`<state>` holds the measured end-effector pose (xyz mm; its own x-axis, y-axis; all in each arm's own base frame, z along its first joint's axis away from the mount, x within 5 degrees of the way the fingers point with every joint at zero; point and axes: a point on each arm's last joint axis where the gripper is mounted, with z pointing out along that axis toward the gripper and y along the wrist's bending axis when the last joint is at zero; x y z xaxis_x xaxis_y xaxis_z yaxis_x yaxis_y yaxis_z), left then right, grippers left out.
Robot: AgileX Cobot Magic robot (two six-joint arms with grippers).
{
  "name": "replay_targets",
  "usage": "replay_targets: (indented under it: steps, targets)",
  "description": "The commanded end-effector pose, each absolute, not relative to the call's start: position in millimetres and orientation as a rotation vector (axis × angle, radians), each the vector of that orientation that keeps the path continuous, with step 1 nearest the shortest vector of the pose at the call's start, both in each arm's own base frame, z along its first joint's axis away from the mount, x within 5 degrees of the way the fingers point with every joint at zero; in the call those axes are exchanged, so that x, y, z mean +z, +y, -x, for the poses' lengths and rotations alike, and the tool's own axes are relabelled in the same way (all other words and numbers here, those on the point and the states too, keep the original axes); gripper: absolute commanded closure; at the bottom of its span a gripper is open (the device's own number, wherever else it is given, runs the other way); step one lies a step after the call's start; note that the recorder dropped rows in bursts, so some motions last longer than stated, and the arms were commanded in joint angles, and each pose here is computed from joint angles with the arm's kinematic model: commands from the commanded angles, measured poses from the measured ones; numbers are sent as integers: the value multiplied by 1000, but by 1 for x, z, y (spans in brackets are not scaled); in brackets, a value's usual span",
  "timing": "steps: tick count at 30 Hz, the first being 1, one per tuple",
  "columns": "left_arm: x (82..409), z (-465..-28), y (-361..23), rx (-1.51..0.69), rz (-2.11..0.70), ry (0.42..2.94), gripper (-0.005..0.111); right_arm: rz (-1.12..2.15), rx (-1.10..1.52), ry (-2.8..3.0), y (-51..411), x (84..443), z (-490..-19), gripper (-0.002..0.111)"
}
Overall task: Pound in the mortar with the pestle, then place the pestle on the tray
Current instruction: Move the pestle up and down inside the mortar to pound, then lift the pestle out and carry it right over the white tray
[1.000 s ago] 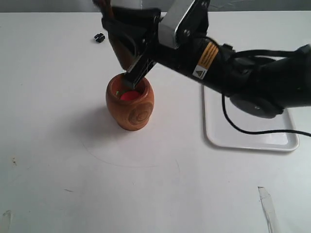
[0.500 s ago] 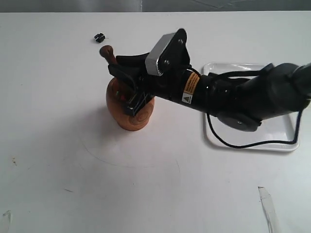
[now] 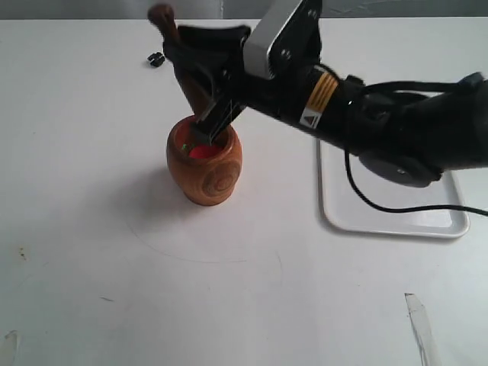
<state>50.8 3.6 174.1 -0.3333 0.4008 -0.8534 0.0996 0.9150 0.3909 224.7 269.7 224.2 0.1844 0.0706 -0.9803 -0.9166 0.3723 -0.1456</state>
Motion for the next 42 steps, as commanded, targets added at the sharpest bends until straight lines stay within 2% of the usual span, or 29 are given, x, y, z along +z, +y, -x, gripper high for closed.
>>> replay_targets:
  steps: [1,11,18,26,32,35,38,42]
  targets:
    - [174,-51,3,302,-361,1897,107,932,792,1088,257,268,-214,108]
    - [174,-51,3,302,-361,1897,107,802,410,1407,211,306,-216,108]
    - [174,-51,3,302,-361,1897,107,685,258,1488,176,304,-205,108]
    - [174,-51,3,302,-361,1897,107,539,278,1868,150,271,-212,108]
    - [174,-51,3,302,-361,1897,107,431,380,2129,114,248,-233,108]
    - [174,-51,3,302,-361,1897,107,363,448,2307,92,225,-244,108]
    - [174,-51,3,302,-361,1897,107,406,451,2504,88,201,-258,108]
    - [174,-51,3,302,-361,1897,107,503,384,2725,101,193,-286,108]
